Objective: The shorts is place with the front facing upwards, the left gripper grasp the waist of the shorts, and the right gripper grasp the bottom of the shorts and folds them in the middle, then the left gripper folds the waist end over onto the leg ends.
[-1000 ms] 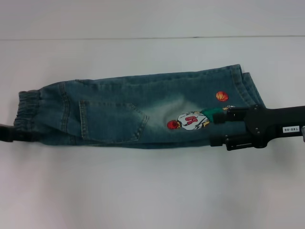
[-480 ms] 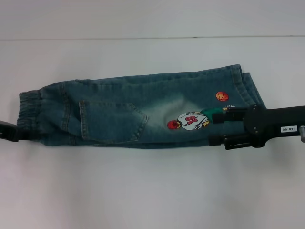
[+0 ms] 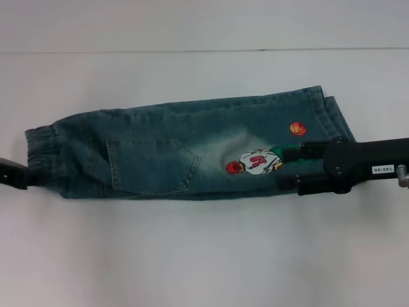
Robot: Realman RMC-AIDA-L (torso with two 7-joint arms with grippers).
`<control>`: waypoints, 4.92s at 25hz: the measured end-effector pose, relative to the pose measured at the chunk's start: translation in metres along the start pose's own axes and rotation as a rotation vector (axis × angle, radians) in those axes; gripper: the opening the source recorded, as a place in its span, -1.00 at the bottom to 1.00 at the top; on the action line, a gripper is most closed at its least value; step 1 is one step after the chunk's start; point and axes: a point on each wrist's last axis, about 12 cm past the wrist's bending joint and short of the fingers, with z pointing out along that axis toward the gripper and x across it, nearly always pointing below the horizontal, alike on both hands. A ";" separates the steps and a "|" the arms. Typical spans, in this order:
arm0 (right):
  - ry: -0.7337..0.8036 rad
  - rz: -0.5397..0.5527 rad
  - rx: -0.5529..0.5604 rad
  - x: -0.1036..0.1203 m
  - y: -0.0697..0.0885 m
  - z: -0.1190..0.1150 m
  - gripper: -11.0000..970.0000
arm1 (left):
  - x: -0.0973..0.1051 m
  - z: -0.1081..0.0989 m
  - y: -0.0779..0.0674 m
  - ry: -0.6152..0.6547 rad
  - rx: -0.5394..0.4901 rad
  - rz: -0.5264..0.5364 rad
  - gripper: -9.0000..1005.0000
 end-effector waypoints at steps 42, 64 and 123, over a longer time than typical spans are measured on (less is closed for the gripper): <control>-0.281 0.008 0.398 0.043 0.001 0.125 -0.93 | -0.143 -0.054 -0.109 -0.215 0.392 0.448 -0.89; -0.059 -0.052 0.110 -0.002 0.035 0.197 -0.90 | -0.154 -0.058 -0.112 -0.241 0.427 0.448 -0.88; -0.647 0.229 0.543 0.031 -0.032 -0.011 -0.82 | -0.100 0.079 -0.155 -0.440 0.590 0.247 0.56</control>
